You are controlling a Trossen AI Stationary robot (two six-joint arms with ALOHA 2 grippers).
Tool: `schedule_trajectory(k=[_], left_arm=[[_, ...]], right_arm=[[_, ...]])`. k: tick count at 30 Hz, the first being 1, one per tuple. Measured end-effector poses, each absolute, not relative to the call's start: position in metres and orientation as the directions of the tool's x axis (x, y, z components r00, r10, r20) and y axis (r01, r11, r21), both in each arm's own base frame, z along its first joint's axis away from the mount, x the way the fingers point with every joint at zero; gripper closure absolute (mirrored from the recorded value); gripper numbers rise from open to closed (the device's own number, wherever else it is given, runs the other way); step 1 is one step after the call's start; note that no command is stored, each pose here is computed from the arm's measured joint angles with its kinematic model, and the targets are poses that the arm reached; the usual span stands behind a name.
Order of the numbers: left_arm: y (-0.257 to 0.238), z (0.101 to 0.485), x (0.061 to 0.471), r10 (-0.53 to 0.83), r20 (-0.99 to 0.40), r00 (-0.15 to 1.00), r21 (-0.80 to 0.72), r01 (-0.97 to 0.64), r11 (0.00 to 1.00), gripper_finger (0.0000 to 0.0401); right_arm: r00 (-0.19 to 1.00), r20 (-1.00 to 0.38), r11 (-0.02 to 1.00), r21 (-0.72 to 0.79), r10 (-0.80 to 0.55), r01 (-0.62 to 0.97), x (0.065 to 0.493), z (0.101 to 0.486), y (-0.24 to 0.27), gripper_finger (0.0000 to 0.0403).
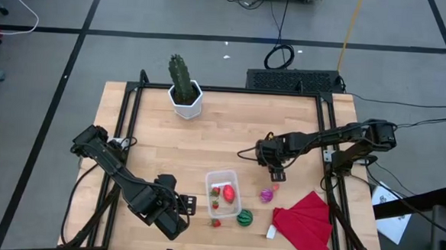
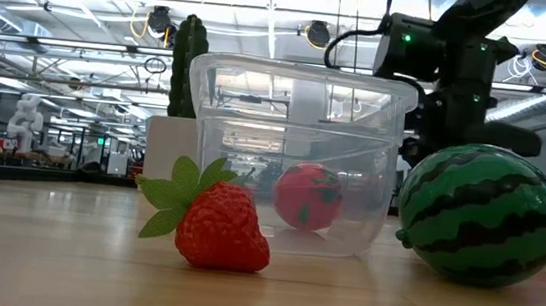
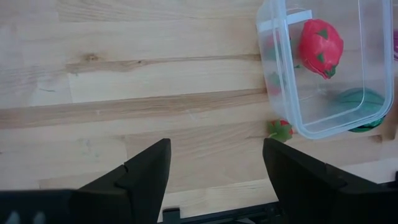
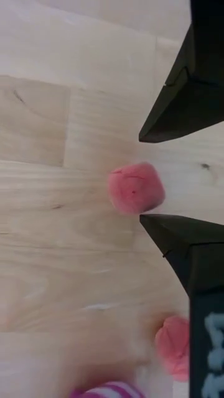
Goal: Pick and placing Produce into tupperware
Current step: Put the top peach into the transparent bin
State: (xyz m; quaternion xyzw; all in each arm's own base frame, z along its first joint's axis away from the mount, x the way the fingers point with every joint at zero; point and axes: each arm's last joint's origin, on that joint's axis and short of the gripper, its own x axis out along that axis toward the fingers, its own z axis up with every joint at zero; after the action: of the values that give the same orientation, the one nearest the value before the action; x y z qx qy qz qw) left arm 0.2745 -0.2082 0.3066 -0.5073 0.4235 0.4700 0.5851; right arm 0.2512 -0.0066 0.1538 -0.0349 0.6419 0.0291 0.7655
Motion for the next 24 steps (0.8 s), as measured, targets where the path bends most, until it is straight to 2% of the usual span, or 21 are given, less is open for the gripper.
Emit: schedule_trajectory(k=[24], left_arm=[[-0.198, 0.307, 0.283, 0.121, -0.971, 0.204, -0.196, -0.978, 0.07, 0.0144]], right_arm=[[0.221, -0.975, 0.996, -0.021, -0.001, -0.088, 0.253, 0.15, -0.007, 0.0211]])
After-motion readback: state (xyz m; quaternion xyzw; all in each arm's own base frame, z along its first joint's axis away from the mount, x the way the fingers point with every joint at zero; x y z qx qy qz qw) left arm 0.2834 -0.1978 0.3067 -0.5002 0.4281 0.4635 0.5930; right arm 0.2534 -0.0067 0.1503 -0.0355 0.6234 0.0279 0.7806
